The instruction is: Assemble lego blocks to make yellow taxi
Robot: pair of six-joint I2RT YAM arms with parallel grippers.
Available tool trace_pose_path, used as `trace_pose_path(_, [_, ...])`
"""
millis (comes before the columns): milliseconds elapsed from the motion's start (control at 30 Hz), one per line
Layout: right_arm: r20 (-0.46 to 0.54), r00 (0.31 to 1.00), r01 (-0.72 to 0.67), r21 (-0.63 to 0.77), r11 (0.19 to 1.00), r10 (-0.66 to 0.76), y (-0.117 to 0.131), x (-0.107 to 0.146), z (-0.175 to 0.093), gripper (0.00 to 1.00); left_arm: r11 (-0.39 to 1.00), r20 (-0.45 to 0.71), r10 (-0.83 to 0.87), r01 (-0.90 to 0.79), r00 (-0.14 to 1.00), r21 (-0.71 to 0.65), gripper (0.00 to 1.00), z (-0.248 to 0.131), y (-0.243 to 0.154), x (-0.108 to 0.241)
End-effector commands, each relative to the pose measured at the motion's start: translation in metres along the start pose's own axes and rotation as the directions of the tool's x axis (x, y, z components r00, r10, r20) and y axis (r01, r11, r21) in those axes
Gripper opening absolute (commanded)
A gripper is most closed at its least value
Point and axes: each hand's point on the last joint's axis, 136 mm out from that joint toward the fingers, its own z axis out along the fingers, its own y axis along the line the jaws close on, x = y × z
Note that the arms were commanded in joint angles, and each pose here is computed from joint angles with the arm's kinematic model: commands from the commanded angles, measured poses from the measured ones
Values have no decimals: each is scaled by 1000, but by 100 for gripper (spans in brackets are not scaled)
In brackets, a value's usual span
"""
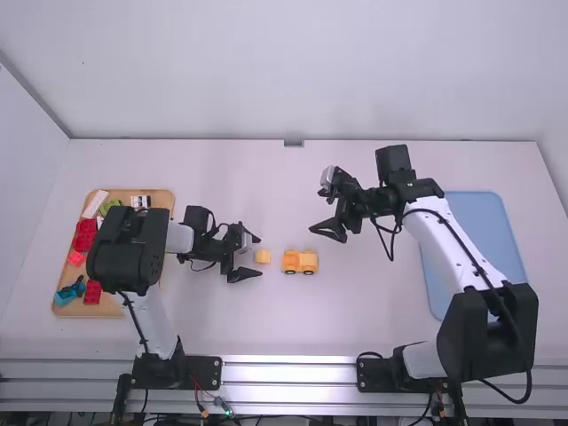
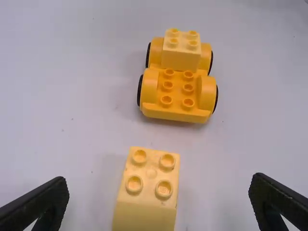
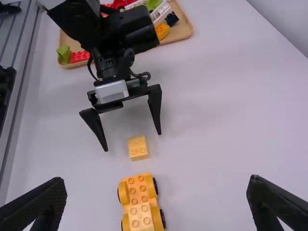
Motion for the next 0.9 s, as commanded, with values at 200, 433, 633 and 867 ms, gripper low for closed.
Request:
trace_pose_path(200, [19,1000,8,-23,1000,-8,7,-2,0,99,996,30,84,-84,996,8,79,5,-3,2])
trace_pose_path(433, [42,994,109,-77,991,-106,22,15,7,99,996,5,86,-86,996,14,75,14,-5,6])
trace_pose_path(633, [90,983,169,-93,981,-161,37,59,31,99,998,10,69,-69,998,3,66,13,-1,6])
trace_pose_path(867, [131,945,305,-24,952,-299,51,103,55,99,999,13,34,-34,999,-3,61,17,2,15])
